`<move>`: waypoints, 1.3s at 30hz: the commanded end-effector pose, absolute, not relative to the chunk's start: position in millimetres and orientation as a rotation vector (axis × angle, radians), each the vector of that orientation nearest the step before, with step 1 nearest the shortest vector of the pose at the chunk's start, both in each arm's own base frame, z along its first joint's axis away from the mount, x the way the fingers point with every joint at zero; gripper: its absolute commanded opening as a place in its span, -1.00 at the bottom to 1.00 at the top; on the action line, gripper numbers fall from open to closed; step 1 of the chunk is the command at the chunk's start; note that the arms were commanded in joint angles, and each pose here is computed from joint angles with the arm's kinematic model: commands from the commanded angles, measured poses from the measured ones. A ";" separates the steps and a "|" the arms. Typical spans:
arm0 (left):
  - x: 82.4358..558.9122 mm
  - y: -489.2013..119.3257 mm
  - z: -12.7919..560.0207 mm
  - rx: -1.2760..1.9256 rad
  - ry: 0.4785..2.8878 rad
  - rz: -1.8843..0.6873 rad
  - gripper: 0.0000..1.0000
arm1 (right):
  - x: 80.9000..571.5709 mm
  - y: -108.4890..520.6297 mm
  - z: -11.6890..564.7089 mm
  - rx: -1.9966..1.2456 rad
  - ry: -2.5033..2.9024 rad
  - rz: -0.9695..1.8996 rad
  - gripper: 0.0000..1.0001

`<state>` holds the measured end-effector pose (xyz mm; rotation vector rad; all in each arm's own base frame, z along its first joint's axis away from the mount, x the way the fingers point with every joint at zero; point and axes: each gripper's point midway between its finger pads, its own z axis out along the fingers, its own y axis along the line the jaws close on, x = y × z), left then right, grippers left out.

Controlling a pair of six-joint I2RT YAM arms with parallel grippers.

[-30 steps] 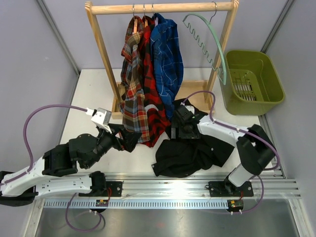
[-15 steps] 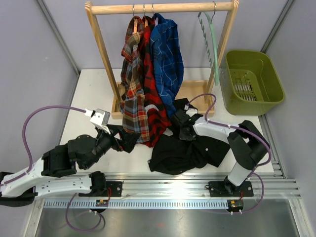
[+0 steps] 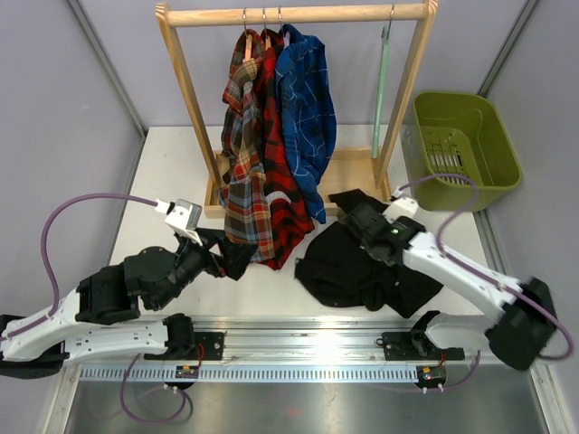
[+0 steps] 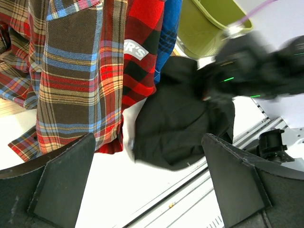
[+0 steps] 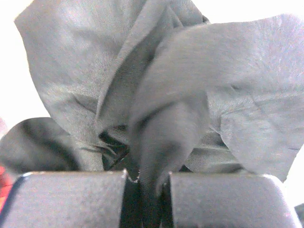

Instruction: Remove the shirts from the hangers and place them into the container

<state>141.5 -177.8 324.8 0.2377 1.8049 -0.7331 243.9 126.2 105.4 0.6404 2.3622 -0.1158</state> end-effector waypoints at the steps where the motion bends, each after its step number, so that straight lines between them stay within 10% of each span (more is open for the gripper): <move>1: 141.2 -182.7 334.7 0.222 1.792 -0.764 0.98 | 241.4 69.8 194.3 0.779 2.026 -0.146 -1.00; 21: 135.2 -202.4 351.5 0.295 1.774 -0.825 0.98 | 259.4 -22.7 499.7 0.760 1.303 -0.310 -1.00; 39: 130.9 -210.9 347.1 0.325 1.771 -0.861 0.98 | 421.3 -83.1 620.5 0.643 1.057 -0.338 -1.00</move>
